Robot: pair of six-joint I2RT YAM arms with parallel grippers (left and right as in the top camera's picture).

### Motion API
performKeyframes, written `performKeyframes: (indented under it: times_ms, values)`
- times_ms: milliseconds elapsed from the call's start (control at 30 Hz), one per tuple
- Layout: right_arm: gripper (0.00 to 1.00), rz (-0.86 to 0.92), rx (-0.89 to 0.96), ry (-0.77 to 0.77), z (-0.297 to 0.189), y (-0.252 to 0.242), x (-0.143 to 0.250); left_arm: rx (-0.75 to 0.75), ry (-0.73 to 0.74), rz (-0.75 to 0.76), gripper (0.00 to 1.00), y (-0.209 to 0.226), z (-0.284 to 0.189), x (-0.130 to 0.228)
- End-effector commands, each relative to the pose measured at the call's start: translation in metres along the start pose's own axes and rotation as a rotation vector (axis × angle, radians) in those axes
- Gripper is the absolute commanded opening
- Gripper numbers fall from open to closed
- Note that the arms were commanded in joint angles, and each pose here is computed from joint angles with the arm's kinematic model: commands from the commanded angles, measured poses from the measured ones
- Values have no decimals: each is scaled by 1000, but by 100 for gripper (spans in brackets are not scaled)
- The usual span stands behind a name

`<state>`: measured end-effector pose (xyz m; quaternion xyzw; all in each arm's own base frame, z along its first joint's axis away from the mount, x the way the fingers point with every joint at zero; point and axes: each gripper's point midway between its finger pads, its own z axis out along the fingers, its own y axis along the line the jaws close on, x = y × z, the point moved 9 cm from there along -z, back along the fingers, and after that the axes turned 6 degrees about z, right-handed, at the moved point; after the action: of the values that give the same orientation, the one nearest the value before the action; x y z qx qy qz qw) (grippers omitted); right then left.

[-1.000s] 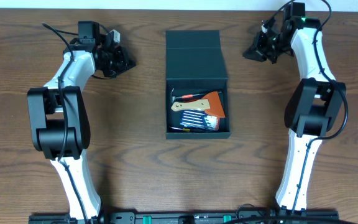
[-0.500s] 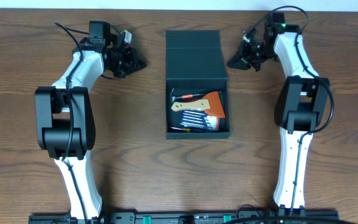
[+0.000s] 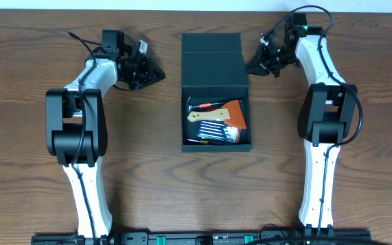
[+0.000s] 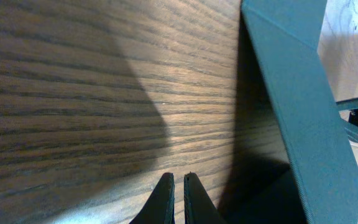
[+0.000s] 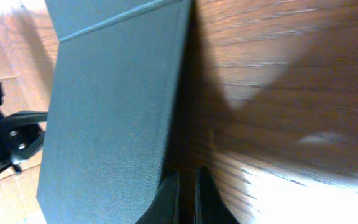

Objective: Pack container
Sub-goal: 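Grip the lid edges with both grippers and tilt it forward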

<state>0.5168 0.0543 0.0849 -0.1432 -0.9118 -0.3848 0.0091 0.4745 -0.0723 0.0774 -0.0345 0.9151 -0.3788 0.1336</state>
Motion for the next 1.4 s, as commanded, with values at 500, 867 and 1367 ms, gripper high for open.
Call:
performKeyframes:
  times_ms: [500, 867, 1367]
  values:
    - [1, -60, -101, 53, 11, 13, 6, 59, -1, 49, 6, -23, 25, 0]
    - [1, -120, -166, 71, 10, 19, 8, 62, -3, 42, 6, -24, 26, 0]
    - [1, -184, -237, 85, 9, 24, 10, 91, -2, 43, 6, -29, 24, -2]
